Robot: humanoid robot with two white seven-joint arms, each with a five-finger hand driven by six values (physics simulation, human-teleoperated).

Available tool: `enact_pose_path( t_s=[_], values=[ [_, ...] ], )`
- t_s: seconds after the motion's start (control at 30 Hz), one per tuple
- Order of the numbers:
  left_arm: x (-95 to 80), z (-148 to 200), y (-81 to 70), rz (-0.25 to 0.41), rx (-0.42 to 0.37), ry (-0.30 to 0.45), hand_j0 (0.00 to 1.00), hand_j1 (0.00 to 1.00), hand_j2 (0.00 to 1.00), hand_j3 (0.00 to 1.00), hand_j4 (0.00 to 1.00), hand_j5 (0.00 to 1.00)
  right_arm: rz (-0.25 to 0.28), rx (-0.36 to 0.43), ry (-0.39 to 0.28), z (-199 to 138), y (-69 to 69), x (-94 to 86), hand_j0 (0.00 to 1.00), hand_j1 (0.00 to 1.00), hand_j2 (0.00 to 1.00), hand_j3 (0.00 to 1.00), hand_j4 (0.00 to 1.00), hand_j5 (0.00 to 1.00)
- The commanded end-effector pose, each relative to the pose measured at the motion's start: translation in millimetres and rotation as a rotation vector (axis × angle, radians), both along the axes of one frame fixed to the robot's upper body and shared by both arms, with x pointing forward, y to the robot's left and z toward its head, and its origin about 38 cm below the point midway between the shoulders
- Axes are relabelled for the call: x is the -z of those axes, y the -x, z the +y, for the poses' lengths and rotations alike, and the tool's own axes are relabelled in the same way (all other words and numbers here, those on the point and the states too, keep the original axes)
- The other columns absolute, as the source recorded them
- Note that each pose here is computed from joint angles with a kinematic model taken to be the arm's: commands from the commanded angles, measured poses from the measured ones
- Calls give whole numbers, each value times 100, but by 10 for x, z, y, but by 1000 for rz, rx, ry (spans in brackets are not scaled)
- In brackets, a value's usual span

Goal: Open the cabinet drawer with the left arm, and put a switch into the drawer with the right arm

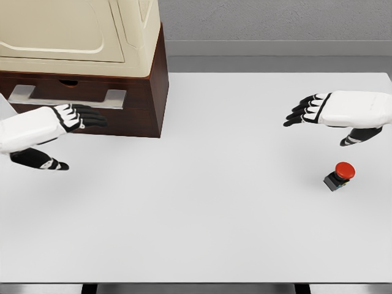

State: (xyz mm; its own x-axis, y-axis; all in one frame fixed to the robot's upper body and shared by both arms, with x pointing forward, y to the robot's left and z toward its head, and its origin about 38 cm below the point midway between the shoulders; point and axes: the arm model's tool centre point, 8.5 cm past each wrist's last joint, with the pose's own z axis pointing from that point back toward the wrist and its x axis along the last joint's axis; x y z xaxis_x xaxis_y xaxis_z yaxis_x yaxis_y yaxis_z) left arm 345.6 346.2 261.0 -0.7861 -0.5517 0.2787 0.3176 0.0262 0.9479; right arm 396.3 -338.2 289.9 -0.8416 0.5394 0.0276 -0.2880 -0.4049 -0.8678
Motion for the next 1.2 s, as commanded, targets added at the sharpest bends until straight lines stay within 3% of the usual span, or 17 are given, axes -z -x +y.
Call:
enact_pose_path(
  t_s=[0.0, 0.13, 0.2, 0.23, 0.3, 0.43, 0.6, 0.73, 0.87, 1.0, 1.17],
  values=[
    [-14, -24, -14, 7, -2, 32, 100, 100, 100, 100, 100, 100, 1, 9, -3, -29, 7, -10, 100, 100, 100, 100, 100, 100],
    [-133, 53, -68, 41, -40, 103, 100, 100, 100, 100, 100, 100, 41, 60, 40, -258, 95, 98, 100, 100, 100, 100, 100, 100],
    [-117, 106, -85, 90, -47, 92, 100, 100, 100, 100, 100, 100, 41, 78, 52, -339, 124, 88, 100, 100, 100, 100, 100, 100],
    [-169, 133, -118, 80, -55, 93, 100, 100, 100, 100, 100, 100, 41, 79, 58, -348, 128, 96, 100, 100, 100, 100, 100, 100],
    [-207, 175, -120, 77, -64, 86, 100, 100, 100, 100, 100, 100, 95, 105, 105, -489, 229, 239, 100, 100, 100, 100, 100, 100],
    [-196, 336, -142, 106, -120, 111, 100, 100, 100, 100, 100, 100, 140, 98, 161, -534, 303, 429, 100, 100, 100, 100, 100, 100],
    [-178, 482, -190, 132, -176, 154, 100, 100, 100, 100, 100, 100, 152, 79, 138, -457, 315, 520, 100, 100, 100, 100, 100, 100],
    [-58, 525, -183, 162, -194, 150, 100, 100, 100, 100, 100, 100, 100, 93, 50, -440, 279, 489, 100, 100, 100, 100, 100, 100],
    [-45, 498, -193, 165, -189, 161, 100, 100, 100, 100, 100, 100, 87, 127, 27, -534, 263, 503, 100, 100, 100, 100, 100, 100],
    [-31, 471, -207, 163, -186, 173, 100, 100, 100, 100, 100, 100, 121, 130, 35, -553, 312, 619, 100, 100, 100, 100, 100, 100],
    [46, 363, -265, 169, -168, 204, 100, 100, 100, 100, 100, 100, 119, 152, 5, -603, 325, 686, 100, 100, 100, 100, 100, 100]
  ],
)
